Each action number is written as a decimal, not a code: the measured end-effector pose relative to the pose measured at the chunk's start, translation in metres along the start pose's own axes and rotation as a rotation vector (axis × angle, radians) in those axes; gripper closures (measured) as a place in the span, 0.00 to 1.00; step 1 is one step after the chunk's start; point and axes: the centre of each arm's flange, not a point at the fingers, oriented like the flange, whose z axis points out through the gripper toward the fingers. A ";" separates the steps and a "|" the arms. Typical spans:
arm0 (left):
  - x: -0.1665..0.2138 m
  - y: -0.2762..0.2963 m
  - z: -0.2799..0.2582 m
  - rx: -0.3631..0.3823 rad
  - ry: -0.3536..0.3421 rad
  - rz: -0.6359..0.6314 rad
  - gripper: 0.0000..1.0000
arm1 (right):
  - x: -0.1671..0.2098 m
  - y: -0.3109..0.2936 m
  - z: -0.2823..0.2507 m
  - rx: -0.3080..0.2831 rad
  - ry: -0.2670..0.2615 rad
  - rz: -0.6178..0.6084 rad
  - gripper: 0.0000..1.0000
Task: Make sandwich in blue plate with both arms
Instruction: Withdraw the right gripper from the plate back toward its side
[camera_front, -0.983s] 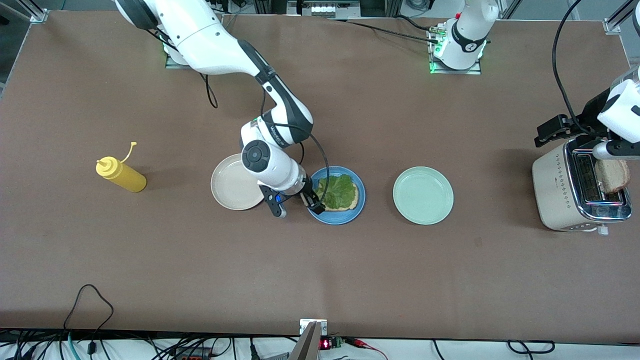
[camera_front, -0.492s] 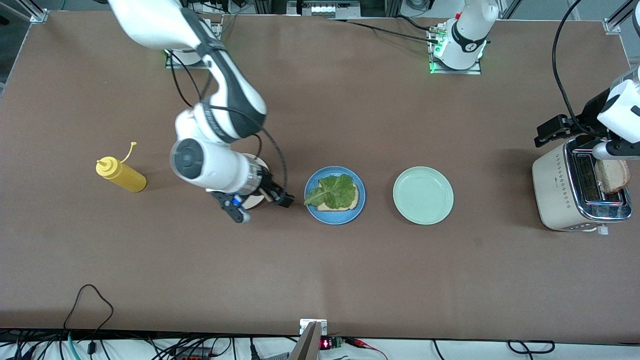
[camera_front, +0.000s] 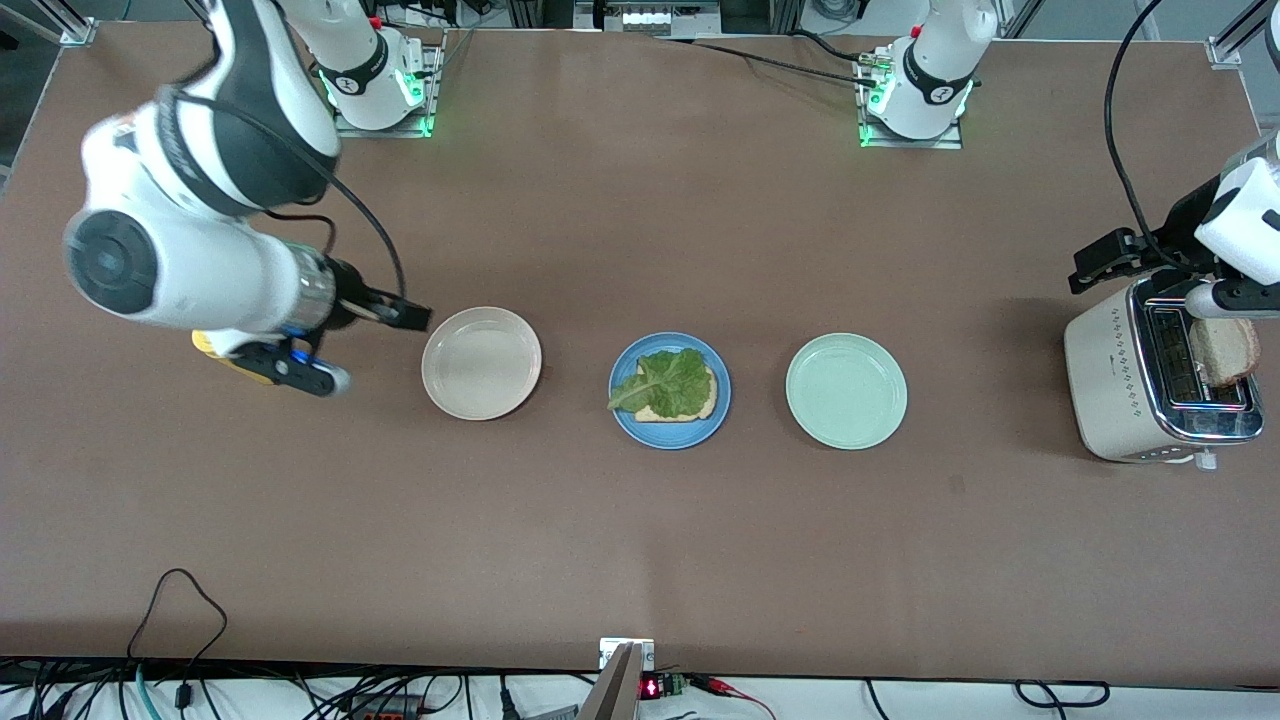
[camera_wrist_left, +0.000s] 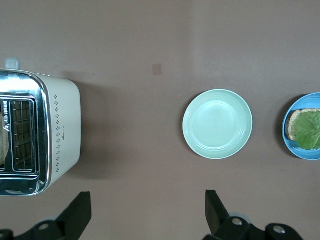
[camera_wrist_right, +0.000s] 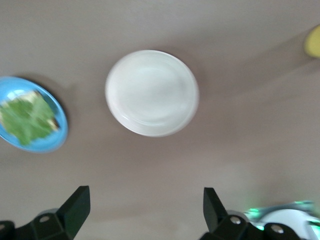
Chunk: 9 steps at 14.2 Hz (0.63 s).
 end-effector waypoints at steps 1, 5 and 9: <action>0.000 0.000 0.000 0.000 0.001 -0.001 0.00 | -0.004 0.023 -0.010 -0.013 -0.004 -0.054 0.00; 0.000 0.003 -0.010 -0.001 0.016 0.000 0.00 | 0.000 0.142 -0.032 -0.015 -0.010 -0.249 0.00; 0.000 0.006 -0.009 -0.001 0.009 0.003 0.00 | 0.012 0.232 -0.026 -0.055 0.041 -0.439 0.00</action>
